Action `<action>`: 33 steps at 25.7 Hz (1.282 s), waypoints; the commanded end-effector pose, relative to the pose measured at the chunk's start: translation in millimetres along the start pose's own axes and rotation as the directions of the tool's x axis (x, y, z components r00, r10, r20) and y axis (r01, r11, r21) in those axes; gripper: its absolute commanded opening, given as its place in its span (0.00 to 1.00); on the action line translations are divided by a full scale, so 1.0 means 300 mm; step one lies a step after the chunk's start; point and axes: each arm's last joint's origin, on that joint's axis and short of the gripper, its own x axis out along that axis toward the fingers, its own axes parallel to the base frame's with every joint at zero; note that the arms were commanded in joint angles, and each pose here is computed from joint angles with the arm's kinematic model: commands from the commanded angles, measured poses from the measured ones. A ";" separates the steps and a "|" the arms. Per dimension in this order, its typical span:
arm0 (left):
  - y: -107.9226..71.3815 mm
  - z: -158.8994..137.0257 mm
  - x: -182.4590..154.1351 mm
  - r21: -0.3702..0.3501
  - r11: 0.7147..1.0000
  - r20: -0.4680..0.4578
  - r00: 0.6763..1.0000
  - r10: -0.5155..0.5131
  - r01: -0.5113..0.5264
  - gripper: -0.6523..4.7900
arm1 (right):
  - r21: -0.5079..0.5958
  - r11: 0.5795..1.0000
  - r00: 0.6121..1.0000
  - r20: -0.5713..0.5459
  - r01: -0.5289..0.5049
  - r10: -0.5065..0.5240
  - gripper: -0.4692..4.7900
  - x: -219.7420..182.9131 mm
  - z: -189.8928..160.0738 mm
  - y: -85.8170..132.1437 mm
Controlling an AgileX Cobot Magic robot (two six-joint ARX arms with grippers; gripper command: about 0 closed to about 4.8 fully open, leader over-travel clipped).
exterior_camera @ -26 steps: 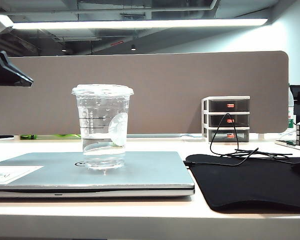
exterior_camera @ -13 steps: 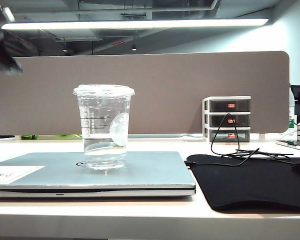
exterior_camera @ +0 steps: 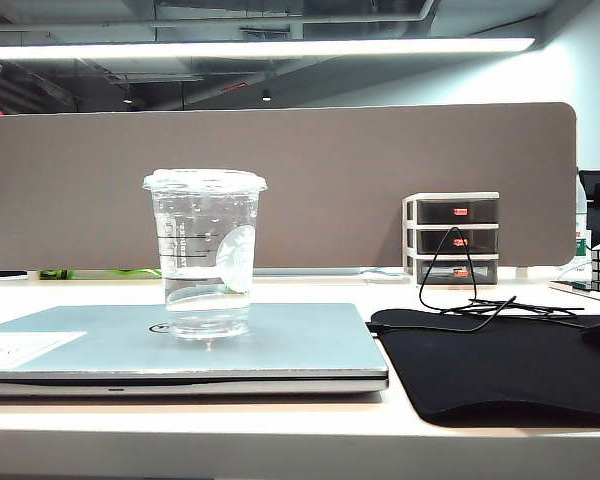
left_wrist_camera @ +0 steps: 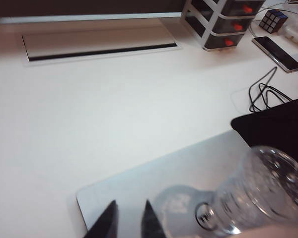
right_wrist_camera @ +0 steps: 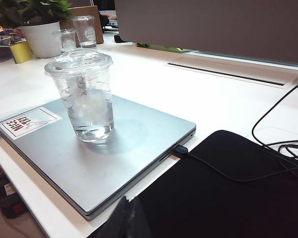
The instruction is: Pick up the coffee cup and place it over the laptop.
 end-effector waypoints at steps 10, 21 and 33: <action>-0.230 -0.284 -0.180 -0.025 0.964 0.196 0.945 0.263 -0.263 0.23 | -0.003 1.000 1.000 0.005 0.001 -0.001 0.08 0.001 -0.002 -0.001; -0.252 -0.476 -0.173 -0.102 0.891 0.281 0.847 0.452 -0.441 0.23 | -0.003 1.000 1.000 0.004 0.001 -0.001 0.08 0.001 -0.002 -0.001; -0.261 -0.594 -0.091 0.051 0.941 0.364 0.883 0.295 -0.335 0.23 | -0.001 1.000 1.000 0.002 0.001 -0.001 0.08 0.001 -0.003 -0.001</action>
